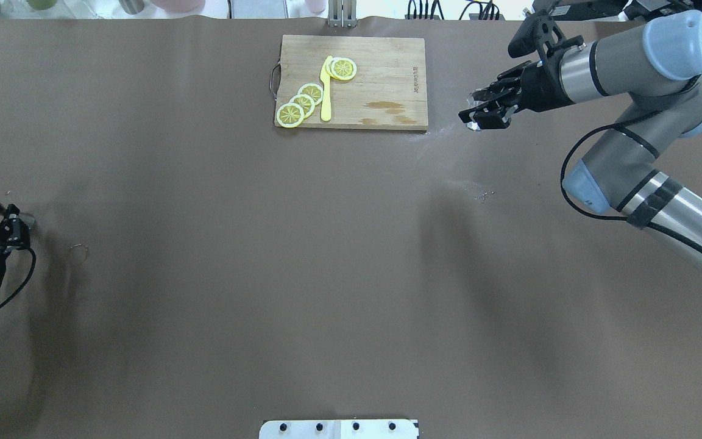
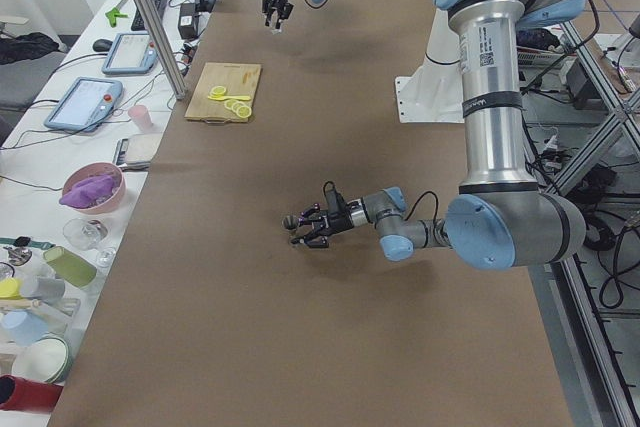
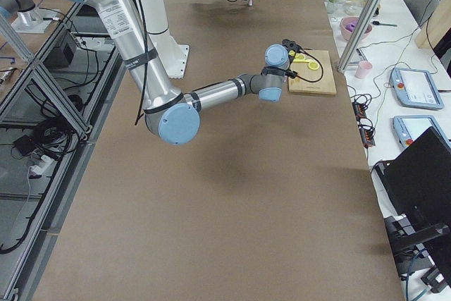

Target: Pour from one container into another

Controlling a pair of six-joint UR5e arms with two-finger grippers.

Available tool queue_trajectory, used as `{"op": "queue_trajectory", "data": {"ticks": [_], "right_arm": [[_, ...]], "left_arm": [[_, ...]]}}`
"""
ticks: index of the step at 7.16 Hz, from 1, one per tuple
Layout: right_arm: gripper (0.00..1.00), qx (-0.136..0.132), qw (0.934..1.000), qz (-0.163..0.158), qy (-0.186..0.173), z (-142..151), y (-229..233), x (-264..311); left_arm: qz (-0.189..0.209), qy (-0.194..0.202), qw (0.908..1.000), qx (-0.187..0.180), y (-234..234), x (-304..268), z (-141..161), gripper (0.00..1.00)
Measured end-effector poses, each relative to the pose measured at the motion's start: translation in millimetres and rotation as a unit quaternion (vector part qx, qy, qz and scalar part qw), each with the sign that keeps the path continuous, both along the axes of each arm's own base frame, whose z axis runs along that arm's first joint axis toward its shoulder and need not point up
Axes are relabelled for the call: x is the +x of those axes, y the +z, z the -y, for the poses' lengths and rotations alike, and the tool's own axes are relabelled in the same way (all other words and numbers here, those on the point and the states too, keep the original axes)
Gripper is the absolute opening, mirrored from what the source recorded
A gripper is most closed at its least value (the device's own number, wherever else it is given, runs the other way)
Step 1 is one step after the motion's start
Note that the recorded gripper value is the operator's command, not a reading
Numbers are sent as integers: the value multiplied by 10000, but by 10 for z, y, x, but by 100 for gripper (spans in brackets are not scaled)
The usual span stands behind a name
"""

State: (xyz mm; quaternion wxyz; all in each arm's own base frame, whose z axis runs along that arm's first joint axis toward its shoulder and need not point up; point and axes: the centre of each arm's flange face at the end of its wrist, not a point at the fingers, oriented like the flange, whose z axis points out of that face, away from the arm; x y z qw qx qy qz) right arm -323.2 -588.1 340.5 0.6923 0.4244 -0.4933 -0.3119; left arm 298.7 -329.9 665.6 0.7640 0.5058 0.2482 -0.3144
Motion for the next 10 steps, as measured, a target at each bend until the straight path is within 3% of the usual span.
{"op": "queue_trajectory", "data": {"ticks": [2, 3, 4, 5, 10], "right_arm": [[0, 311, 9992, -161, -197, -40, -118, 44], [0, 372, 9988, -173, -278, -124, -149, 18], [0, 407, 9984, -178, -351, -234, -157, -16], [0, 433, 9980, -192, -430, -316, -153, -84], [0, 659, 9964, -402, -351, -396, -167, -183]], "left_arm": [[-5, -3, 10000, -4, 11, 3, -3, 48], [-2, 8, 10000, -7, 13, 10, -9, 37], [-5, 14, 10000, -9, 11, 16, -11, 10], [-9, 20, 10000, -6, 2, 23, -12, 0], [-77, -26, 9999, 85, -131, 22, 0, 0]]}}
